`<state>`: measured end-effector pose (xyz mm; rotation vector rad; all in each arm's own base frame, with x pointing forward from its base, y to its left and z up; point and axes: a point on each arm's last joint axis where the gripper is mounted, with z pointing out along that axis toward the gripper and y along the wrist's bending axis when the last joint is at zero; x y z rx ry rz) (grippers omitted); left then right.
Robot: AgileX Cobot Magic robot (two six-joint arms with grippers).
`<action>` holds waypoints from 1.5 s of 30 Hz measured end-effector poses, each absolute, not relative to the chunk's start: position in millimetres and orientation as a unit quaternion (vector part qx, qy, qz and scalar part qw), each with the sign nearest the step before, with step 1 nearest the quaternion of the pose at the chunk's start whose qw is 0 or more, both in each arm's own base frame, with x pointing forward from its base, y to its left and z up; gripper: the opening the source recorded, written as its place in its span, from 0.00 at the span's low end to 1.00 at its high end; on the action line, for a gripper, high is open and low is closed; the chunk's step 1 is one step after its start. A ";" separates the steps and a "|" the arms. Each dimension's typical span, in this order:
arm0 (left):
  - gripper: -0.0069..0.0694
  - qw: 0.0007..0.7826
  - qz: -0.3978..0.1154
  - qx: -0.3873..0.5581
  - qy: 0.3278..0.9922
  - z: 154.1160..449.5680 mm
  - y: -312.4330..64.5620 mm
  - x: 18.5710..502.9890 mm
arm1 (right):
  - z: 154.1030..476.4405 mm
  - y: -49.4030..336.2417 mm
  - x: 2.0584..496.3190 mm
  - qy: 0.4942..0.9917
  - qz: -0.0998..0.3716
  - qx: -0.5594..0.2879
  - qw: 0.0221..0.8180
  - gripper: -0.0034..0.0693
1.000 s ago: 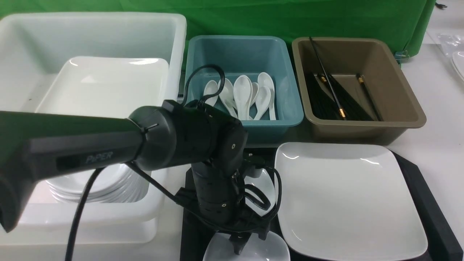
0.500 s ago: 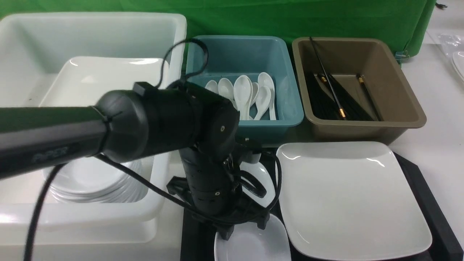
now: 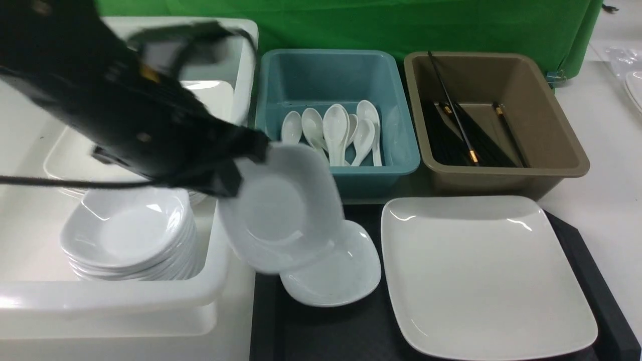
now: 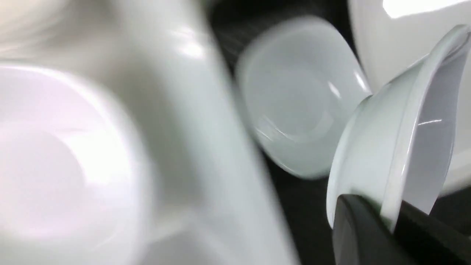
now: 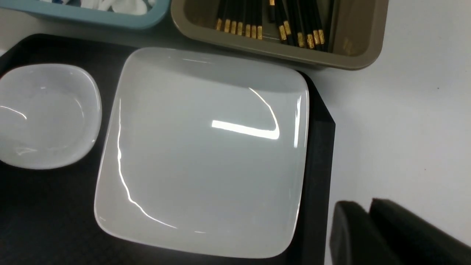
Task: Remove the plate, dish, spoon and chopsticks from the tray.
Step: Use the left arm to put the small plate into the large storage box on the left, then use the left arm to grab a small plate from the dinner plate
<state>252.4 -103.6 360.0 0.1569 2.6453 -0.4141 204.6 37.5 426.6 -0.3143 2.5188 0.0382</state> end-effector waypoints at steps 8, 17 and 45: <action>0.12 0.269 -0.152 -0.141 0.941 363.1 21.1 249.2 | 426.6 37.5 204.6 0.947 0.014 -0.118 0.297 0.21; 0.14 0.241 -0.186 -0.203 0.931 307.1 38.5 245.7 | 426.7 37.5 204.7 0.947 0.013 -0.123 0.297 0.23; 0.33 0.260 -0.216 0.154 0.928 362.6 -137.5 257.0 | 426.7 38.1 204.6 0.946 0.016 -0.124 0.298 0.27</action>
